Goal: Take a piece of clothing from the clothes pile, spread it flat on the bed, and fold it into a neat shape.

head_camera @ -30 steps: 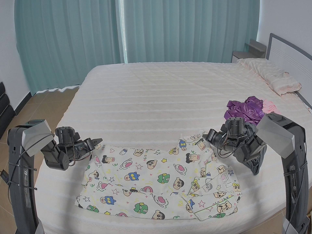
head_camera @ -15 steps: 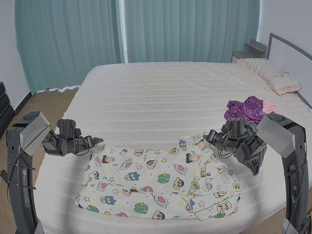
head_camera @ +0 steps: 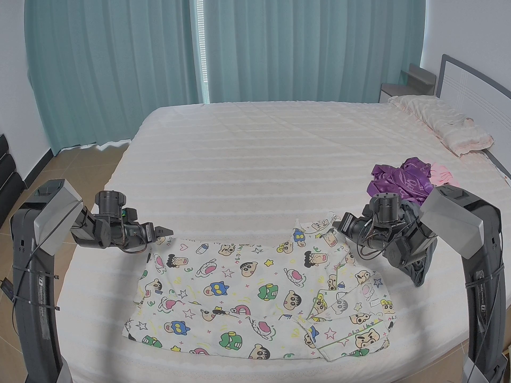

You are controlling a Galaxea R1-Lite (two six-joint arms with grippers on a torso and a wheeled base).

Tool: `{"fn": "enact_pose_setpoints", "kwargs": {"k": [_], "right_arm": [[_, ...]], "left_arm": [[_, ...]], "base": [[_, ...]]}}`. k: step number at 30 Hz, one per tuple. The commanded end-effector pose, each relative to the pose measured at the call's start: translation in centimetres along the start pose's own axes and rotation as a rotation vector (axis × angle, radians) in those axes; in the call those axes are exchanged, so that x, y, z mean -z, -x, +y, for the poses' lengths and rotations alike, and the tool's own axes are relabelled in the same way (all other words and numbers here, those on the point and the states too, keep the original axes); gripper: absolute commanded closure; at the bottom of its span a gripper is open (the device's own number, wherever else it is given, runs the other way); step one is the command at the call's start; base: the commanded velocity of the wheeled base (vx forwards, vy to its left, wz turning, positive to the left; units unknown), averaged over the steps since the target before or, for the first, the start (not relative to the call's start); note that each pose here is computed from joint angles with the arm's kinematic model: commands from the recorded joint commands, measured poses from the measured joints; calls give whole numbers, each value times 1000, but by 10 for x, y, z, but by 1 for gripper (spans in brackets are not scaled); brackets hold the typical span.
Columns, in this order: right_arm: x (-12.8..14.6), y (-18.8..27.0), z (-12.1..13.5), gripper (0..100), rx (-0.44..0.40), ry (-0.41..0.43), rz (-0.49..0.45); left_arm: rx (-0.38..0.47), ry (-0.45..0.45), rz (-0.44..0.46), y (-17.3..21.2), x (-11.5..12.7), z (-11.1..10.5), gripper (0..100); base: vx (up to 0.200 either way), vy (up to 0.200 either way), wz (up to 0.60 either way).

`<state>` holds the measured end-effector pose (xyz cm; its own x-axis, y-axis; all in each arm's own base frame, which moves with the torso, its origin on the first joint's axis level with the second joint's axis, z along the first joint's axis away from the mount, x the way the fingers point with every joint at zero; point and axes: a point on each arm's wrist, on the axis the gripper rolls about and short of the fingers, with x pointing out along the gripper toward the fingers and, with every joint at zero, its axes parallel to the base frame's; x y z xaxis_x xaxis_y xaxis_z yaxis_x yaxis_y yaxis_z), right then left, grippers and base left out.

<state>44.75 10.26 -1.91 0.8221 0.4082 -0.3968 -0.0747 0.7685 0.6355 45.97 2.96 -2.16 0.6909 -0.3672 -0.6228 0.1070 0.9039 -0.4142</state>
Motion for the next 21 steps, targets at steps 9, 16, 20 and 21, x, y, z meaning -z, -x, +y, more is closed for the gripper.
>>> {"fn": "enact_pose_setpoints", "kwargs": {"k": [9,16,20,21], "right_arm": [[0,-1,0,100,0,2,3],[0,-1,-1,100,3,1,2],[-3,2,0,100,-2,0,-11],[-3,2,0,100,-2,0,-11]], "left_arm": [[46,-10,31,-20,9,-5,100],[31,7,25,-17,7,3,100],[23,11,20,-17,7,5,100],[23,11,20,-17,7,5,100]], "base": [[0,0,0],[0,0,0],[0,0,0],[0,0,0]]}}
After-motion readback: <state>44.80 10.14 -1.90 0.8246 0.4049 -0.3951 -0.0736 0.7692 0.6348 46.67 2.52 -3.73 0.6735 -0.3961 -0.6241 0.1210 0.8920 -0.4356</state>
